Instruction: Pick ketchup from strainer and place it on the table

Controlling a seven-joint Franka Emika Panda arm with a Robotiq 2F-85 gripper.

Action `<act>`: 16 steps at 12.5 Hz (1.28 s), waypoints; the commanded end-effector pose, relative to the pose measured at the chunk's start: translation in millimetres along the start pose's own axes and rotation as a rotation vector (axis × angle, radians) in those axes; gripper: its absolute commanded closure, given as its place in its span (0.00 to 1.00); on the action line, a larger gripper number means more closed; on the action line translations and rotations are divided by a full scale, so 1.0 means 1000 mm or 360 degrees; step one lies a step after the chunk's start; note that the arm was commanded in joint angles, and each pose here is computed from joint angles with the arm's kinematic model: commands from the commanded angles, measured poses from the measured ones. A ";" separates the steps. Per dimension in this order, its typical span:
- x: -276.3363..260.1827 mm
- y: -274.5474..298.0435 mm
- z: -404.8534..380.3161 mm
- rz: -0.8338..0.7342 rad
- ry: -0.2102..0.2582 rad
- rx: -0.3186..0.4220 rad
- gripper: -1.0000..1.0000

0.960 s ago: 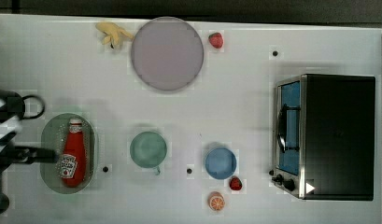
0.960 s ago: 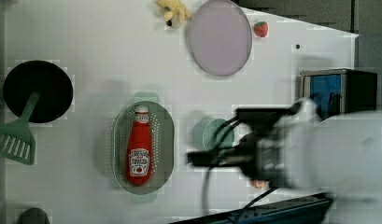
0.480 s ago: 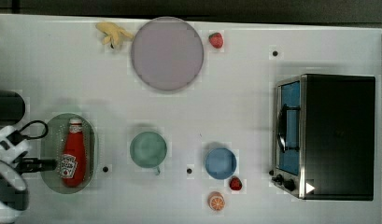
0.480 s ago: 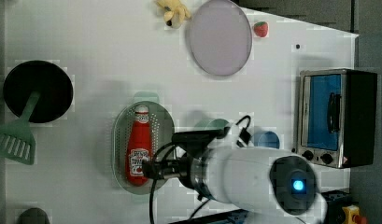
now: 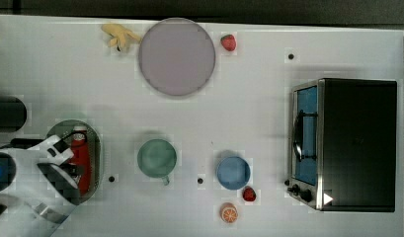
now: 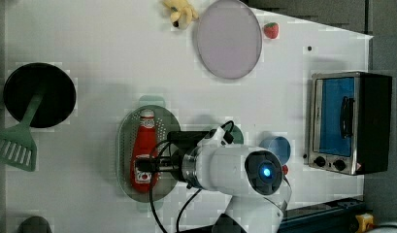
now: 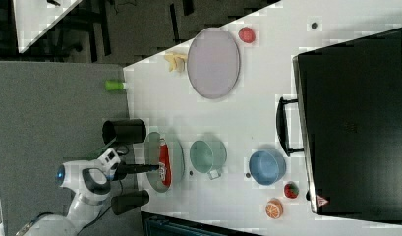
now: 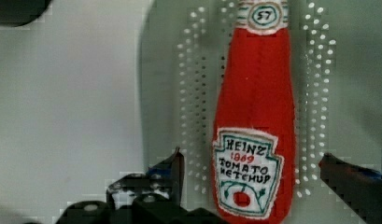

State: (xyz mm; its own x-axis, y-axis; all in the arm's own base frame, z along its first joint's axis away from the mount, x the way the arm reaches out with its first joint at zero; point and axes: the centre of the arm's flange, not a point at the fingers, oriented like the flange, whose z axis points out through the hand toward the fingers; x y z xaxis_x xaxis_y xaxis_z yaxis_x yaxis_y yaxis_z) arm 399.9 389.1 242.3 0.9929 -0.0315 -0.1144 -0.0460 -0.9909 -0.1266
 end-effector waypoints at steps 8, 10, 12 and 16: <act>0.011 0.016 0.072 0.0167 -0.0074 0.0089 0.00; 0.010 0.016 0.076 0.0159 -0.0071 0.0074 0.04; 0.008 0.010 0.073 0.0145 -0.0056 0.0095 0.28; 0.008 0.002 0.045 0.0111 0.0012 0.0088 0.39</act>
State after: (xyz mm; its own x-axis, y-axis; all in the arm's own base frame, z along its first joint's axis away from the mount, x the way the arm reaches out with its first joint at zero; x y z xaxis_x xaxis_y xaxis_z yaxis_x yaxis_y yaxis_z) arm 398.7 374.4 163.7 0.9796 -0.0925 -0.1786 -0.1190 -0.9824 -0.1438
